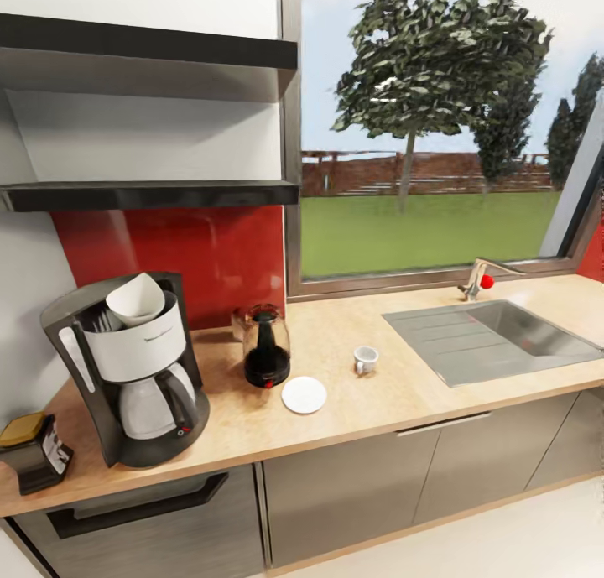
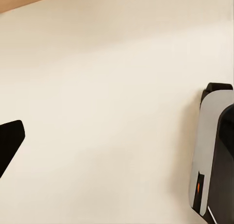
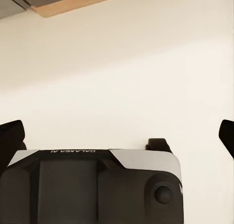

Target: Set up a coffee station on the kitchen countertop: keep the coffee maker on the countertop, move the bottle of coffee from the kitchen shelf to the counter next to the coffee maker, place a paper coffee filter on top of the coffee maker, put the saucer next to the coffee maker with the coffee cup on the saucer, and place the electric kettle next to the coffee maker.

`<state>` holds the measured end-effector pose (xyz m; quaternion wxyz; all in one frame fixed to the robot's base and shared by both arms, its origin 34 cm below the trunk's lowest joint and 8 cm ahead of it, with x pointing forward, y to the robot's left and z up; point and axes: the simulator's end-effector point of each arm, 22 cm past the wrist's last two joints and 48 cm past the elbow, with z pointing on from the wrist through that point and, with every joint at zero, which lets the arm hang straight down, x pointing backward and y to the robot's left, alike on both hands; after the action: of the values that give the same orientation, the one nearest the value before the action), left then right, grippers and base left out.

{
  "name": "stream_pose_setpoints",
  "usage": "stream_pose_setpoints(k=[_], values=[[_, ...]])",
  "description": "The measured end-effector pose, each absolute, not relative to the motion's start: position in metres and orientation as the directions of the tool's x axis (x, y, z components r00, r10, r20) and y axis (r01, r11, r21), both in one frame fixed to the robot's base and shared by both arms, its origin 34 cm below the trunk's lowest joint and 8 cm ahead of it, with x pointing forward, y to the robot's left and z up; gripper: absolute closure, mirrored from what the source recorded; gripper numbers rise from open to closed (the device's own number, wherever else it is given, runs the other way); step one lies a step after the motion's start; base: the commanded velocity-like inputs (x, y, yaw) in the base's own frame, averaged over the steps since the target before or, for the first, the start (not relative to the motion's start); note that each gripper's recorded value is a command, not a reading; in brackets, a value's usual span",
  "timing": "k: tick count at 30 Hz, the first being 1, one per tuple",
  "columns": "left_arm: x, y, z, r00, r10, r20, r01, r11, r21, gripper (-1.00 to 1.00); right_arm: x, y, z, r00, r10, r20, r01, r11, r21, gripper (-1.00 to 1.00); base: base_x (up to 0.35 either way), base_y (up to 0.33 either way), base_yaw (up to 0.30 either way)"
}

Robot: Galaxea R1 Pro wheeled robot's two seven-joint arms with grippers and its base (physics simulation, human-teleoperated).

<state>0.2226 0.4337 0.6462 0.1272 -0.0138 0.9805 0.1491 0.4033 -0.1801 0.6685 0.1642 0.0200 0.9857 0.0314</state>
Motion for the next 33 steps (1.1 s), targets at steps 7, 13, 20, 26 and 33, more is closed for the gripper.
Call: stream_pose_setpoints(k=[7,13,20,26,33], values=[[0.223,0.433,0.646,-0.967,0.012,-0.255,-0.064,0.955,0.288,-1.00,0.403,-0.180,0.668,-0.945,0.050,-0.322,0.029,0.997,0.069,-1.00,0.003,-0.275,0.000],[0.223,0.433,0.646,-0.967,0.011,-0.255,-0.065,0.955,0.288,-1.00,0.403,-0.180,0.668,-0.945,0.050,-0.322,0.029,0.997,0.069,-1.00,0.000,-0.275,0.000],[0.232,0.423,0.645,-0.960,0.019,-0.280,-0.060,0.961,0.271,-1.00,0.403,-0.180,0.668,-0.945,0.050,-0.322,0.029,0.997,0.069,-1.00,-0.034,-0.275,0.000],[0.299,0.331,0.652,-0.882,0.088,-0.464,0.091,0.996,0.016,-1.00,0.403,-0.180,0.668,-0.946,0.048,-0.321,0.028,0.997,0.069,-1.00,-0.235,-0.213,0.000],[0.313,0.363,0.673,-0.856,-0.044,-0.515,0.037,0.989,-0.146,-1.00,0.403,-0.181,0.668,-0.946,0.038,-0.322,0.018,0.998,0.066,-1.00,-0.270,-0.180,0.147]])
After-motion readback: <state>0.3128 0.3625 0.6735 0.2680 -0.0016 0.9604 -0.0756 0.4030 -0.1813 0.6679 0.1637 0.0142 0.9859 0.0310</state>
